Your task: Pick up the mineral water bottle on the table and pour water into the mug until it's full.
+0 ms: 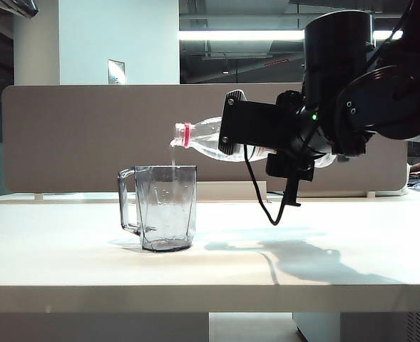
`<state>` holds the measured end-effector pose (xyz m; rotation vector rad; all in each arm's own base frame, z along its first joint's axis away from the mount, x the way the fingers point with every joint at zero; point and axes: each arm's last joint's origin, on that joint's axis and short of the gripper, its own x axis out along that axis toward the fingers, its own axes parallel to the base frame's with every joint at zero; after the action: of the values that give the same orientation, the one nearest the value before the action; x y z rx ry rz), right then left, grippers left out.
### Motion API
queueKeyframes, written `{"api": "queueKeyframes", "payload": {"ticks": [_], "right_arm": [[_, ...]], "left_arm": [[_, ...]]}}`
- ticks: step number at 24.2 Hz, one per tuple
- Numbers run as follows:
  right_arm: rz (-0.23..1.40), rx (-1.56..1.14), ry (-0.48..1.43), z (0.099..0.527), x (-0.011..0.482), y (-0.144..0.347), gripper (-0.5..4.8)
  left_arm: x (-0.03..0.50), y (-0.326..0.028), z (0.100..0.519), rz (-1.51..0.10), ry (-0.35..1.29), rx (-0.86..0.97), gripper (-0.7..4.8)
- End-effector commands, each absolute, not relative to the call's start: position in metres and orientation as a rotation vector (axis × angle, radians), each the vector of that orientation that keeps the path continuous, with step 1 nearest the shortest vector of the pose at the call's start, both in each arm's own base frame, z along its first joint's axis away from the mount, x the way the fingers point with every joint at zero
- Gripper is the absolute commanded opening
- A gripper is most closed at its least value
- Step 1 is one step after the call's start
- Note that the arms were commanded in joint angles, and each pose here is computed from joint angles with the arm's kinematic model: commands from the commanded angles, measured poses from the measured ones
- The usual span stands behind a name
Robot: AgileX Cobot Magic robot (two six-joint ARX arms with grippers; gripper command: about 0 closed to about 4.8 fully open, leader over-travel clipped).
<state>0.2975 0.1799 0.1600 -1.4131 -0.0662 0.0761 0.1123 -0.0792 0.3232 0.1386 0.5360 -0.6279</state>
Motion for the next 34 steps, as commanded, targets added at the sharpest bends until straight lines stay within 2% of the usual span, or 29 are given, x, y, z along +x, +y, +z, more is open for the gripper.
{"api": "queueKeyframes", "payload": {"ticks": [1, 19, 34], "right_arm": [[0.007, -1.407, -0.13, 0.174, 0.2979, 0.1805, 2.02], [-0.073, -1.465, -0.117, 0.1784, 0.2974, 0.1785, 2.02], [-0.08, -1.505, -0.11, 0.1782, 0.2973, 0.1782, 2.02]], "left_arm": [[0.1122, -0.0794, 0.3254, -0.633, 0.52, 0.138, -0.05], [0.1122, -0.0794, 0.3254, -0.633, 0.52, 0.138, -0.05], [0.1122, -0.0794, 0.3254, -0.633, 0.52, 0.138, -0.05]]}}
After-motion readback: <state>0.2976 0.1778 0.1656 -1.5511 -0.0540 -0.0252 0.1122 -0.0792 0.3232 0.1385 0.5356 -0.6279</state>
